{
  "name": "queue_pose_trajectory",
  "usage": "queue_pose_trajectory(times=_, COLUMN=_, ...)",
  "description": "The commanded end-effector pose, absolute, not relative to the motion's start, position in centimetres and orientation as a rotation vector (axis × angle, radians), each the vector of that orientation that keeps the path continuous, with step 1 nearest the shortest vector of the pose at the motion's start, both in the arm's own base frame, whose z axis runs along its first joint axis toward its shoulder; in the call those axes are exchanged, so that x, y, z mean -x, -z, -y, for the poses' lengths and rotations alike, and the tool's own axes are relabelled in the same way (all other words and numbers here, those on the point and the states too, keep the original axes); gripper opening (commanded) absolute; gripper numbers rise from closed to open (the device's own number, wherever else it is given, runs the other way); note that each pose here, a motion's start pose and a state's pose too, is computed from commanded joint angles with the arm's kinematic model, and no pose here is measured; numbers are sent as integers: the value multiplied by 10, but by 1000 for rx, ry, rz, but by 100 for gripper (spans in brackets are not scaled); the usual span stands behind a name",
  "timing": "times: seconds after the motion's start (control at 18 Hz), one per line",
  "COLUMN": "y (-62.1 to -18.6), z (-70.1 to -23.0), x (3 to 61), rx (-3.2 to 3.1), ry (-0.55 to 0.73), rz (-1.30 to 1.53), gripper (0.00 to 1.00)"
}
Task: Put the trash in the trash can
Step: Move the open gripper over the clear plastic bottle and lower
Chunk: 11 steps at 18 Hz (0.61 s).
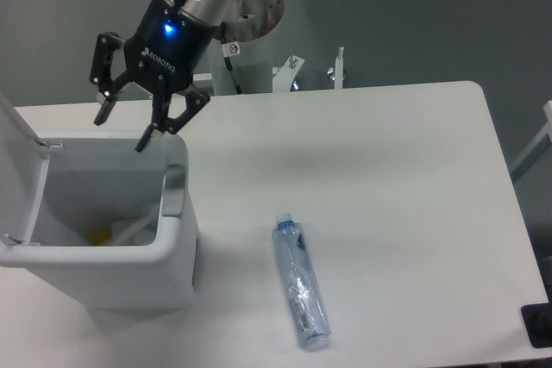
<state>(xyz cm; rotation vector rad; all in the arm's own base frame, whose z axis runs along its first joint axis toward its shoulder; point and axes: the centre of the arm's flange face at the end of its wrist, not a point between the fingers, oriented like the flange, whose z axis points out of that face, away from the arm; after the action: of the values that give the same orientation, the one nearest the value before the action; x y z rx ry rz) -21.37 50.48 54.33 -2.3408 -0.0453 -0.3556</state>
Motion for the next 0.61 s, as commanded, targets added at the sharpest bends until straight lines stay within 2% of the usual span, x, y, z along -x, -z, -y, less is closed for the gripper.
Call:
queue_pose_trajectory(times=0.11, y=-540, z=-507, x=234, rx=2354, ry=347, rz=117, gripper=100)
queue_pose_trajectory(times=0.28, y=-531, z=-499, x=298, rx=2365, ry=310, rz=318, gripper=100)
queue_pose_trajectory(times=0.5, y=-493, z=-501, x=383, rx=2465, ry=176, rz=598, gripper=100)
queue_pose_trajectory(times=0.61, y=-478, z=-509, x=403, rx=2475, ry=184, rz=662, gripper=100)
